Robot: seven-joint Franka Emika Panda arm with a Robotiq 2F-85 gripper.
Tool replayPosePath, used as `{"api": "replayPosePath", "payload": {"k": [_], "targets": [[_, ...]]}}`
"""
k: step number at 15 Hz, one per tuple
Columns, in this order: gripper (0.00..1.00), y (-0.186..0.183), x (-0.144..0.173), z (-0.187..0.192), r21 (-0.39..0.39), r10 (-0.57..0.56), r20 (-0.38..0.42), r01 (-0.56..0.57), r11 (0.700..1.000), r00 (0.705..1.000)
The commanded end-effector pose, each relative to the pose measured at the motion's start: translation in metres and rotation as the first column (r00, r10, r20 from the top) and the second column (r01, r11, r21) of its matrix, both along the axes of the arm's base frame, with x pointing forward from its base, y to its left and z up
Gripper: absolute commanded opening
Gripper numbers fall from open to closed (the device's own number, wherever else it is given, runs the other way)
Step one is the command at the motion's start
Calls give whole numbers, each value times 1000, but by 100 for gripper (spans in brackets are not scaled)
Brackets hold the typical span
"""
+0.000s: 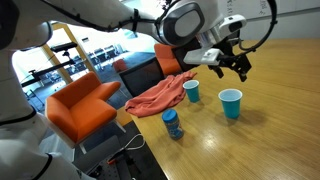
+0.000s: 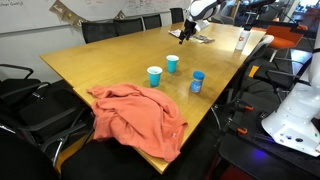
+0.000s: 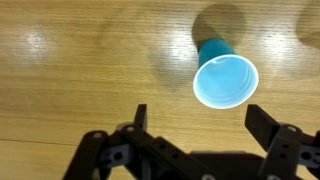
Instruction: Pour the sweets out of the left cup onto the table then put two sweets back in the cup
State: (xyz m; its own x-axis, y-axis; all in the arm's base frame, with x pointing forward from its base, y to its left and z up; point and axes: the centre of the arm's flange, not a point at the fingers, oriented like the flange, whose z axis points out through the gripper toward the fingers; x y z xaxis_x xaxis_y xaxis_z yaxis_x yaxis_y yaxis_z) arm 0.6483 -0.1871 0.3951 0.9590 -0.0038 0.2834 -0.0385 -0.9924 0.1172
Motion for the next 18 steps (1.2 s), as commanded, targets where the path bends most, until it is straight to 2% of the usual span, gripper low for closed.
{"api": "replayPosePath", "payload": {"k": [1,12,15,18], "targets": [[100,-2,4,-4,-1,0,-2,0,1000,1000],[100,3,1,-9,-1,7,-1,-7,1000,1000],[100,28,-8,-11,48,39,9,-40,998,999],[100,62,-11,-10,158,107,32,-111,981,994]]}}
